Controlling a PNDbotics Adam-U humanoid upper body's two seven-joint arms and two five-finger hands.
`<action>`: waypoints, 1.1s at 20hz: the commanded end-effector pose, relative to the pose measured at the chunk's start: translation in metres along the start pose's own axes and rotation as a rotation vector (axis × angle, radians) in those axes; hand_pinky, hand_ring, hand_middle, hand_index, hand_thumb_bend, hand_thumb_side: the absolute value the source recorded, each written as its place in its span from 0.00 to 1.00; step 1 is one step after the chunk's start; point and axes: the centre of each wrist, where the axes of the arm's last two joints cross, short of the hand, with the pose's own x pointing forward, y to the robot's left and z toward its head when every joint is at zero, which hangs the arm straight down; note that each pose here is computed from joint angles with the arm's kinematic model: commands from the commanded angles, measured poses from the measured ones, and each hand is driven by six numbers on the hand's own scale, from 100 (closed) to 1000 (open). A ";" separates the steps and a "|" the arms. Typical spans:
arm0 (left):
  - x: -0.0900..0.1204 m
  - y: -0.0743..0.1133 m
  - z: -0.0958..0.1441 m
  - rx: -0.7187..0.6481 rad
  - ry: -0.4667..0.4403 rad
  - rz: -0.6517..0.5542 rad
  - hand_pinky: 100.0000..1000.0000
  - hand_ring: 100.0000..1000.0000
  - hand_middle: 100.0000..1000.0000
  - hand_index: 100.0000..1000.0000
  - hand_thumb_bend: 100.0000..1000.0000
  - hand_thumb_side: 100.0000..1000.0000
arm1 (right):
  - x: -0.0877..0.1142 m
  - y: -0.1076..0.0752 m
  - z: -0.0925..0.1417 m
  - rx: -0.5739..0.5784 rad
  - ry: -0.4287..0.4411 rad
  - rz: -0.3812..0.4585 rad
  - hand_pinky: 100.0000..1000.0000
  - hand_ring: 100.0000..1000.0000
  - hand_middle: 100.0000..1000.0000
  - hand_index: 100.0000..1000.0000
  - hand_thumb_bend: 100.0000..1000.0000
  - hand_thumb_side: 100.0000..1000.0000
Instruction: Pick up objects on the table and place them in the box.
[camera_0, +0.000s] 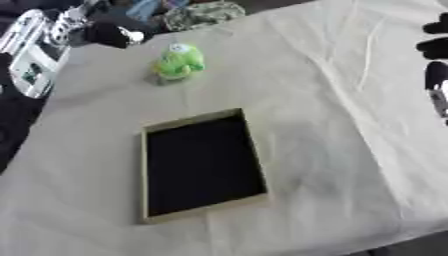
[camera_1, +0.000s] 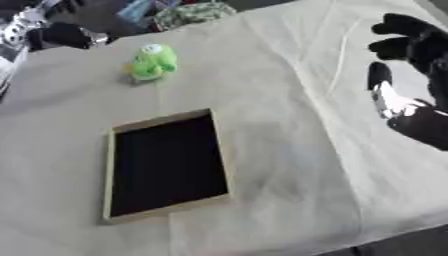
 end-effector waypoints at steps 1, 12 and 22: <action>0.001 0.004 -0.007 0.004 0.004 -0.041 0.75 0.70 0.70 0.88 0.55 0.46 | 0.005 -0.005 -0.005 0.011 -0.029 0.011 0.76 0.75 0.80 0.92 0.00 0.39; 0.014 -0.020 -0.016 -0.042 -0.010 -0.088 0.78 0.74 0.74 0.90 0.65 0.47 | 0.005 -0.003 -0.008 0.020 -0.039 -0.002 0.76 0.75 0.80 0.92 0.00 0.39; 0.020 -0.034 -0.017 0.012 0.061 -0.139 0.79 0.76 0.78 0.92 0.55 0.49 | 0.005 -0.002 -0.008 0.020 -0.040 -0.008 0.76 0.75 0.80 0.92 0.00 0.39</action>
